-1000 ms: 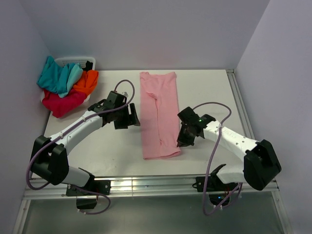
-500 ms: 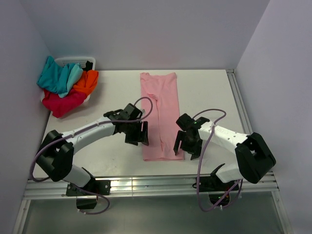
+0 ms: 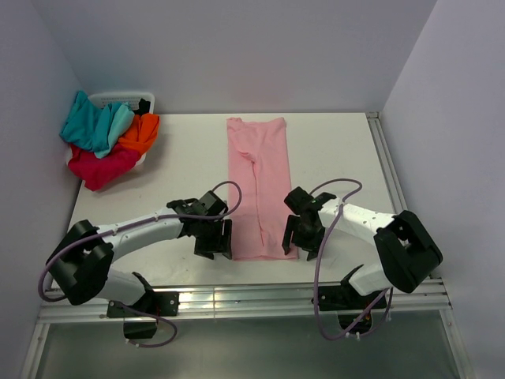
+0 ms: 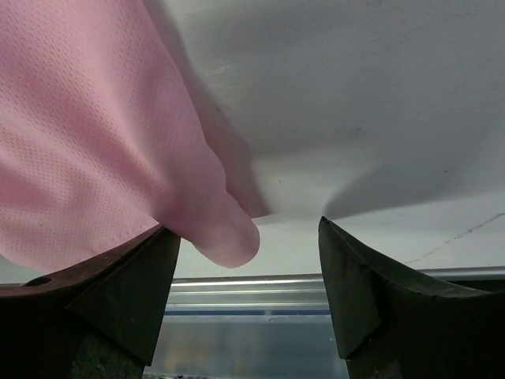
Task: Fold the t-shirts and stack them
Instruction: Grab the bottom of the folded rectangular tshirt with both arms
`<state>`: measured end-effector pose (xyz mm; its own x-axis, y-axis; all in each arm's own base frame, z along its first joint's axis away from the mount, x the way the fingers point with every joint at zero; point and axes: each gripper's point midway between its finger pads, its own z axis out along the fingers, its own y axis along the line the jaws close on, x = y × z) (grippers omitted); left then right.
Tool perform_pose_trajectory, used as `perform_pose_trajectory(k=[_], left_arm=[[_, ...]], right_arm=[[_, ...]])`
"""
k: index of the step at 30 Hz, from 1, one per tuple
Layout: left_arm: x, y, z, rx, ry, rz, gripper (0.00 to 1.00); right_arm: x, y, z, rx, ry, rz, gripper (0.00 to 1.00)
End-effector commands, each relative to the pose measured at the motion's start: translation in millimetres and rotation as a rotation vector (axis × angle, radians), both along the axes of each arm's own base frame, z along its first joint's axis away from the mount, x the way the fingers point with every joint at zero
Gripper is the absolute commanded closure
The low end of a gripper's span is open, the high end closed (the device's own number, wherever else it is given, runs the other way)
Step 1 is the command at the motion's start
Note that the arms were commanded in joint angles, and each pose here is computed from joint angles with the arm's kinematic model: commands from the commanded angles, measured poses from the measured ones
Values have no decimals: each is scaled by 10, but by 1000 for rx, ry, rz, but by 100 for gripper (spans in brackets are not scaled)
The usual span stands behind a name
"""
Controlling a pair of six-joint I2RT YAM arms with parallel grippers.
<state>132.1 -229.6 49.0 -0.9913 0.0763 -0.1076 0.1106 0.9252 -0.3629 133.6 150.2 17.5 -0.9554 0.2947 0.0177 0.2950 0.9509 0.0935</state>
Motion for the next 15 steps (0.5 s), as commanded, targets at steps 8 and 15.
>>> perform_pose_trajectory(k=[8, 15], left_arm=[[331, -327, 14, -24, -83, 37, 35], [353, -444, -52, -29, -63, 30, 38]], right_arm=[[-23, -31, -126, -7, -10, 31, 25], [-72, -50, -198, -4, 3, 38, 27]])
